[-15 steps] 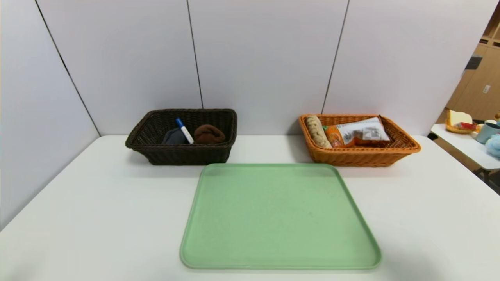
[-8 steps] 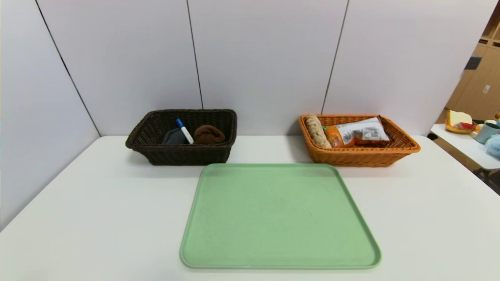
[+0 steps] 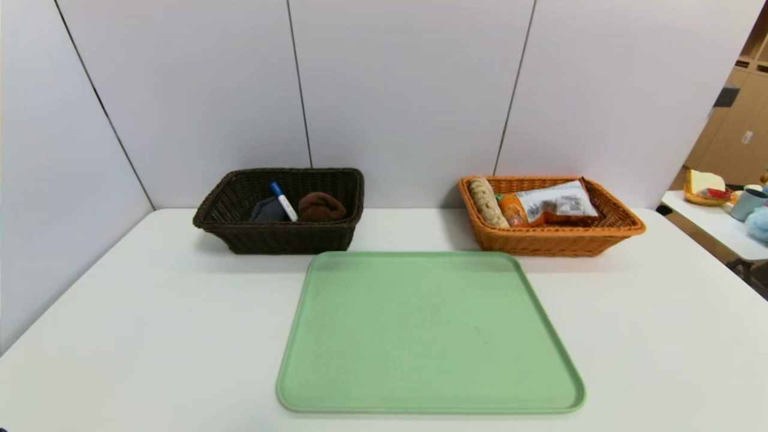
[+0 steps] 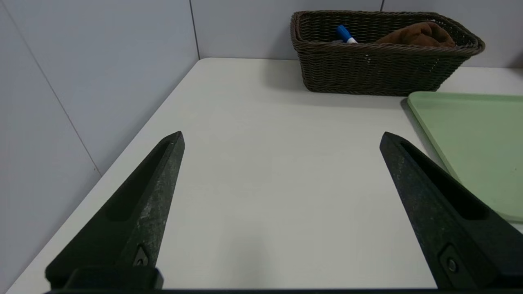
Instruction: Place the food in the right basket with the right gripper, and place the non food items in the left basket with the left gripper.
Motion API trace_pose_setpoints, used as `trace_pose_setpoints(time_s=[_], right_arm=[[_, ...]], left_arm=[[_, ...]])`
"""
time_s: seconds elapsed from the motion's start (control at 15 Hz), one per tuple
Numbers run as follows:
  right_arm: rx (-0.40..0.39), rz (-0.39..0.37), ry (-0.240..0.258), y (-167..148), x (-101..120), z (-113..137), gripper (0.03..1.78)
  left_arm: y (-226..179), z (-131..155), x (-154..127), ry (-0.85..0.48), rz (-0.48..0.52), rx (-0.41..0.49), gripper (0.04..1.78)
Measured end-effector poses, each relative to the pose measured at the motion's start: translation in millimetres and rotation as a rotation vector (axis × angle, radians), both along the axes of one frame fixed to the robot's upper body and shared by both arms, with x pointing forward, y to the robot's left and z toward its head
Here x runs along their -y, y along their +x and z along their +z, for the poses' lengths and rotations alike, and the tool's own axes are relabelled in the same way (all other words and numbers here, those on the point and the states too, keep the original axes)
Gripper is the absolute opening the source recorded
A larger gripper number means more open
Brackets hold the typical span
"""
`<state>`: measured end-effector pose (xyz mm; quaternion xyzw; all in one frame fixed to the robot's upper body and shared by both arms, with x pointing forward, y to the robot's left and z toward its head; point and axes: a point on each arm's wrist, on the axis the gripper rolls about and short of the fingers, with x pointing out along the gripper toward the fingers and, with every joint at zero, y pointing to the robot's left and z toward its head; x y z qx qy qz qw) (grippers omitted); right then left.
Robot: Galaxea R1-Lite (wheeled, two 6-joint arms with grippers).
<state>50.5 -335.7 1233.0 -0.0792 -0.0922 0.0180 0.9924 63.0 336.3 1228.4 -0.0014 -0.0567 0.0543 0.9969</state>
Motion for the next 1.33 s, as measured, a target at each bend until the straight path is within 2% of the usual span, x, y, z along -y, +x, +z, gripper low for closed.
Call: trace_pose_setpoints(time_s=[0.27, 0.33, 0.4, 0.53, 0.8, 1.0, 1.13, 1.27, 1.33], right_arm=[[0.044, -0.006, -0.044, 13.9, -0.2, -23.6, 1.71], [0.001, 0.002, -0.033, 15.8, -0.3, -30.1, 1.71], [-0.076, 0.010, -0.014, 17.3, -0.4, -38.8, 1.71], [-0.194, 0.003, 0.060, 18.1, 0.0, -50.7, 1.71], [-0.189, -0.002, 0.103, 18.3, 0.1, -50.8, 1.71], [-0.186, -0.005, 0.058, 18.4, 0.1, -50.8, 1.71], [-0.186, -0.006, 0.049, 18.4, 0.1, -50.9, 1.71], [-0.189, -0.015, 0.065, 18.4, 0.3, -51.2, 1.71], [-0.188, -0.021, 0.098, 18.4, 0.5, -51.1, 1.71]], left_arm=[[5.2, -31.7, 2.2, 0.079, -0.071, -0.022, 1.69], [5.8, -37.0, 2.7, 0.086, -0.093, -0.052, 1.69], [6.0, -41.3, 3.0, 0.081, -0.109, -0.082, 1.69], [6.1, -42.1, 3.1, 0.041, -0.112, -0.081, 1.69], [6.0, -42.7, 2.5, -0.009, -0.091, -0.081, 1.69], [6.0, -42.7, 2.5, -0.016, -0.090, -0.080, 1.69], [6.0, -42.7, 2.5, -0.016, -0.089, -0.080, 1.69], [6.1, -42.7, 2.5, -0.016, -0.090, -0.081, 1.69], [6.1, -42.7, 2.5, -0.016, -0.089, -0.081, 1.69]])
